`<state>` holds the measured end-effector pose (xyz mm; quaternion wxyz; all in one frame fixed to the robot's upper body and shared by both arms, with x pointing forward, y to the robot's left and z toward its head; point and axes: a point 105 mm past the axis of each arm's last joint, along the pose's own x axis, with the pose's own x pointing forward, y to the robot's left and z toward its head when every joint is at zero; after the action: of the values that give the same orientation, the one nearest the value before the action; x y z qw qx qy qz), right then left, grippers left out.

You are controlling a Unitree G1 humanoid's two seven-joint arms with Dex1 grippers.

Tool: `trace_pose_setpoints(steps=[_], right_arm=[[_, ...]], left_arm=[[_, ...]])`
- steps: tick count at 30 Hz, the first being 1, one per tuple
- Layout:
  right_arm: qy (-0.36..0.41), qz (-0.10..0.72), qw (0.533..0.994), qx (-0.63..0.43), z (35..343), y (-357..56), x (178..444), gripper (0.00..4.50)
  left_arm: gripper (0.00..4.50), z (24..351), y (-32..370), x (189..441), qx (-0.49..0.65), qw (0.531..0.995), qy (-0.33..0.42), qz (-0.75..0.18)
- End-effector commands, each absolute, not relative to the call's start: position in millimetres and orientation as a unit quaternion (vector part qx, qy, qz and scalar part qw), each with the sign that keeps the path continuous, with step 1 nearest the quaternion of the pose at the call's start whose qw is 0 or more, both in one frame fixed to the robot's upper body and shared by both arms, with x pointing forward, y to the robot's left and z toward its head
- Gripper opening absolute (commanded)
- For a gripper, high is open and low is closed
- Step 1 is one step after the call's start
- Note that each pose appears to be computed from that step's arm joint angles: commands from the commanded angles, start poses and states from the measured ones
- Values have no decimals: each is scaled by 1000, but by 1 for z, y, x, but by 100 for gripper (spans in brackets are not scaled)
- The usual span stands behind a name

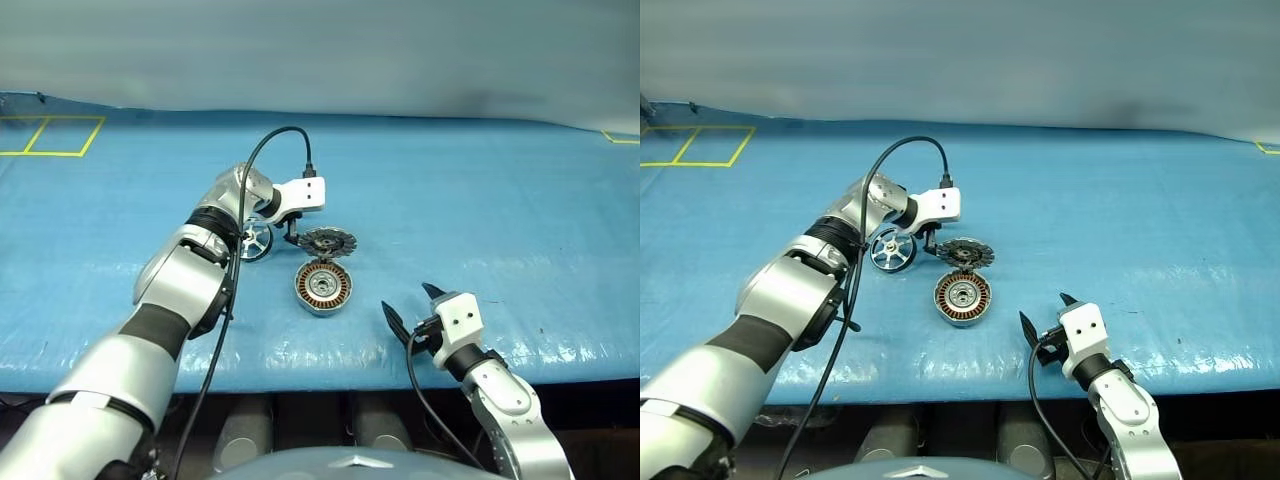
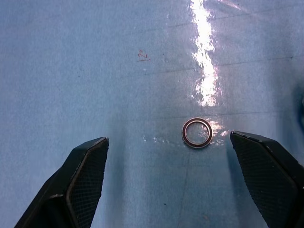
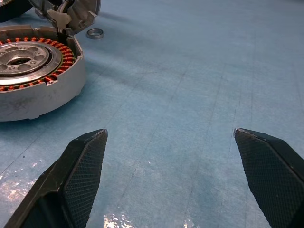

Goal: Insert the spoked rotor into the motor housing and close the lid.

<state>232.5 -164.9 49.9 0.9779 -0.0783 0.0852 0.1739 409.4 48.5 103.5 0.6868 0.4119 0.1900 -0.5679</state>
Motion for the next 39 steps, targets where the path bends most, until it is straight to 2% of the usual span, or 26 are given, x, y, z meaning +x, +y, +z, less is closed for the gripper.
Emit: trace_pose_setpoints(steps=[1, 5, 6, 8, 11, 21, 39], right_arm=[[66, 168, 981, -77, 60, -166, 235, 449], [67, 172, 980, -79, 59, -164, 238, 449], [66, 173, 980, -79, 60, -164, 239, 450], [64, 173, 980, -79, 61, -164, 241, 450], [62, 173, 980, -79, 62, -164, 242, 450], [67, 171, 980, -78, 60, -163, 240, 450], [81, 163, 979, -87, 55, -165, 239, 450]], left_arm=[[450, 110, 45, 408, 411, 682, 171, -580], [450, 104, 51, 407, 411, 679, 184, -579], [419, 103, 53, 407, 410, 681, 187, -577], [388, 101, 55, 407, 406, 685, 192, -573], [290, 97, 59, 409, 404, 692, 199, -564], [290, 98, 58, 412, 373, 722, 188, -552], [290, 91, 47, 406, 339, 728, 189, -565]])
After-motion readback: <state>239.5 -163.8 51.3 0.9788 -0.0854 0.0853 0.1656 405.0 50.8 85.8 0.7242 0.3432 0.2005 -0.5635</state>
